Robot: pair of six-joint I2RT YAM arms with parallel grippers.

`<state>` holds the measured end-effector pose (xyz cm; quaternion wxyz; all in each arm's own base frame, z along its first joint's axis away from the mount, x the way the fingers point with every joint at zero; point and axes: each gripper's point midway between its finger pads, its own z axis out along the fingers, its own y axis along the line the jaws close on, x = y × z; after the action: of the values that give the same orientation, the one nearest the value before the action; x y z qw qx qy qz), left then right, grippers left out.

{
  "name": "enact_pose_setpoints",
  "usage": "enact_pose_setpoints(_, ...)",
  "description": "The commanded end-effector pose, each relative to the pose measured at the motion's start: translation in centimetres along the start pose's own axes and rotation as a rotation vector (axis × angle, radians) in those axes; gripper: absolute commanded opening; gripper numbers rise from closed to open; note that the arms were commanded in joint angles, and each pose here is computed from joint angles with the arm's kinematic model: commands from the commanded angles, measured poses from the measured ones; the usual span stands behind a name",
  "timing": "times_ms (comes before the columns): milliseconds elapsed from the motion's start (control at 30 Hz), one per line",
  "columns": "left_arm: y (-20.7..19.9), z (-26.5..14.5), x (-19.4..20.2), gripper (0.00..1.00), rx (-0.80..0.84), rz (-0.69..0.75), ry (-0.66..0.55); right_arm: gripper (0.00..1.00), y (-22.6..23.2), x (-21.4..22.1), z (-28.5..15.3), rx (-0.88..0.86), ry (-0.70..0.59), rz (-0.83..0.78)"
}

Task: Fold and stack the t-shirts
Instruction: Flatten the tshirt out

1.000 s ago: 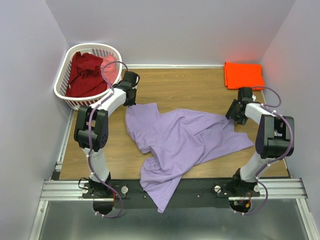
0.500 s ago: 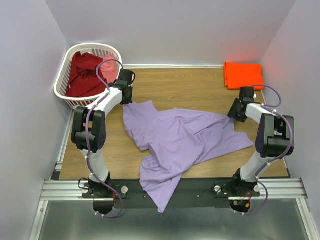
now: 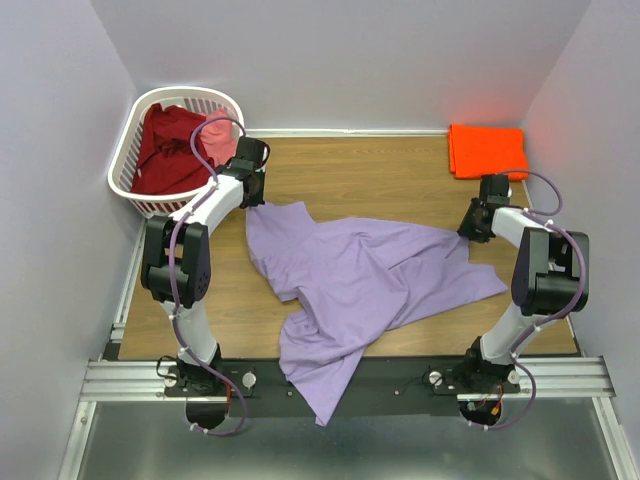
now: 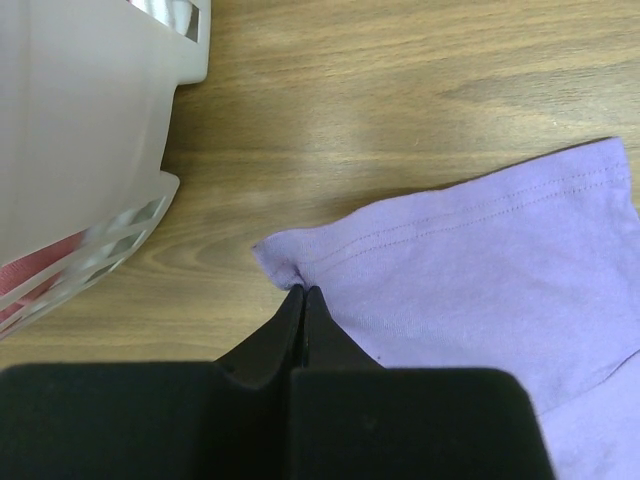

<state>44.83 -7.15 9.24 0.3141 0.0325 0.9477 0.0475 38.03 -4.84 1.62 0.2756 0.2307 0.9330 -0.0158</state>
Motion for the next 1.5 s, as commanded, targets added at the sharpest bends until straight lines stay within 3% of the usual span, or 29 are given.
enact_pose_setpoints(0, 0.2, -1.4, -1.1, 0.0, 0.019, 0.001, -0.042, 0.36, -0.9, 9.3, 0.0, 0.027, 0.313, -0.025)
enact_pose_setpoints(133, 0.2, -1.6, -1.4, 0.0, 0.021, 0.0, -0.051, 0.32, -1.1, 9.9, 0.0, 0.039, 0.334, -0.027)
enact_pose_setpoints(300, 0.1, -1.8, -1.4, 0.0, 0.028, 0.004, -0.058, 0.03, -1.3, 10.2, 0.6, 0.064, 0.348, -0.006)
enact_pose_setpoints(367, 0.2, -2.0, -1.8, 0.0, 0.029, 0.002, -0.068, 0.01, -0.8, 9.2, 0.8, 0.054, 0.329, 0.003)
enact_pose_setpoints(433, 0.4, -2.5, -2.4, 0.0, 0.033, -0.005, -0.088, 0.01, 0.1, 6.8, 0.4, 0.04, 0.27, 0.03)
enact_pose_setpoints(600, -0.4, -7.4, -8.1, 0.0, 0.126, -0.037, -0.289, 0.01, 3.9, -6.5, -5.6, -0.073, -0.083, 0.074)
enact_pose_setpoints(667, 0.2, -11.5, -12.0, 0.0, 0.133, -0.072, -0.411, 0.0, 5.0, -12.5, -11.0, -0.124, -0.269, 0.089)
enact_pose_setpoints(833, 2.8, -23.1, -19.1, 0.0, 0.106, -0.123, -0.696, 0.0, 4.9, -20.6, -22.4, -0.163, -0.591, 0.121)
enact_pose_setpoints(967, 4.8, -34.1, -22.0, 0.0, 0.114, -0.149, -0.944, 0.0, 3.7, -22.4, -29.8, -0.172, -0.762, 0.163)
enact_pose_setpoints(1100, 6.9, -43.6, -20.9, 0.0, 0.111, -0.164, -1.156, 0.0, 0.9, -21.8, -36.7, -0.146, -0.917, 0.231)
enact_pose_setpoints(1267, 9.1, -54.8, -16.1, 0.0, 0.133, -0.174, -1.38, 0.01, -2.1, -19.6, -46.8, -0.174, -1.133, 0.268)
enact_pose_setpoints(1467, 10.8, -63.0, -10.5, 0.0, 0.164, -0.198, -1.554, 0.0, -5.1, -16.1, -57.3, -0.19, -1.364, 0.22)
